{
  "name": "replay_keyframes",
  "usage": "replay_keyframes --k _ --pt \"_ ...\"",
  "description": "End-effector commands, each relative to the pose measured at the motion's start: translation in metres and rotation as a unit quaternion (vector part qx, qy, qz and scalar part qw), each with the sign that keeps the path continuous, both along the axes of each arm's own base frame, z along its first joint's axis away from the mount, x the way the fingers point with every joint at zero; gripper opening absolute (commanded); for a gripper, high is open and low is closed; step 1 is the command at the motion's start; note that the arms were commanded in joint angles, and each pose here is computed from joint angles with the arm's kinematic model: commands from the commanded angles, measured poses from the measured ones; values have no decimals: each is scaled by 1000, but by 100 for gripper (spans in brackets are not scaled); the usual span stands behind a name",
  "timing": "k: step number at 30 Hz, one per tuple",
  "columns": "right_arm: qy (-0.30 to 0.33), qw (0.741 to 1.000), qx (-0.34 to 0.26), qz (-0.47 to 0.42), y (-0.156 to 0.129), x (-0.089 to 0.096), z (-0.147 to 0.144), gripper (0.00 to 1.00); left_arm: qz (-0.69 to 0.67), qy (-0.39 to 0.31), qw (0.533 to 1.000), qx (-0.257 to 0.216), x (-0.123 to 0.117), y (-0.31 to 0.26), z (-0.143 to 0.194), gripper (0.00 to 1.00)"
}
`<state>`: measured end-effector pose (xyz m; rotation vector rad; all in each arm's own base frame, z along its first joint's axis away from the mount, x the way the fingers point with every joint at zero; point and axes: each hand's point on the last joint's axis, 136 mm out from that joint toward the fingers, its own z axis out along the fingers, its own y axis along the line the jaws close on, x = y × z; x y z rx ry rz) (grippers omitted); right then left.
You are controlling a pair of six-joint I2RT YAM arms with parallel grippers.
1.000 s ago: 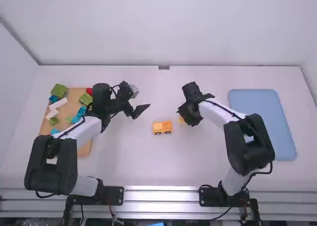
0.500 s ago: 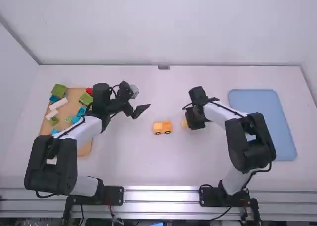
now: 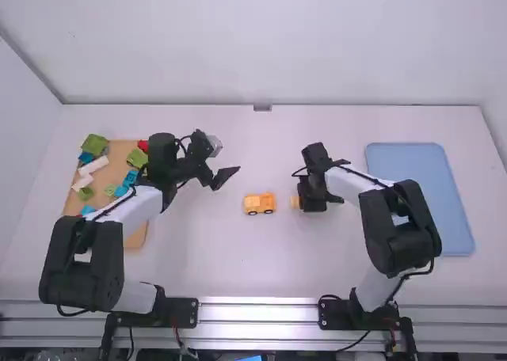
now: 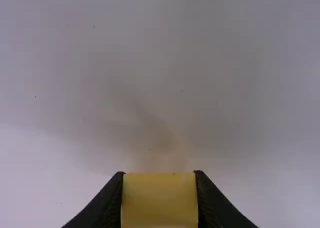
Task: Assemble lego blocks to make yellow taxi
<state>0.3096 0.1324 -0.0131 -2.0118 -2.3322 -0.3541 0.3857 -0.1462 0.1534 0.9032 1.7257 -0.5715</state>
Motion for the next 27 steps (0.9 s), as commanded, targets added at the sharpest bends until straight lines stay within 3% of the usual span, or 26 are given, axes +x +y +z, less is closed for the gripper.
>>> replay_keyframes --k 1,7,12,18,27 --pt "5 1000 -3 -2 1 -2 -3 0 -8 7 1000 -3 -4 -4 -4 99" --pt "1 1000 -4 -3 0 -1 -3 0 -9 12 1000 -3 -5 -4 -5 99" --pt "0 1000 -3 -3 1 0 -3 13 -8 14 1000 -3 -5 -4 -6 99" --pt "-6 1000 -2 0 2 3 -2 16 -9 15 1000 -3 -5 -4 -6 99" --pt "-11 1000 -12 3 2 3 -3 30 -9 15 1000 -3 -5 -4 -6 99"
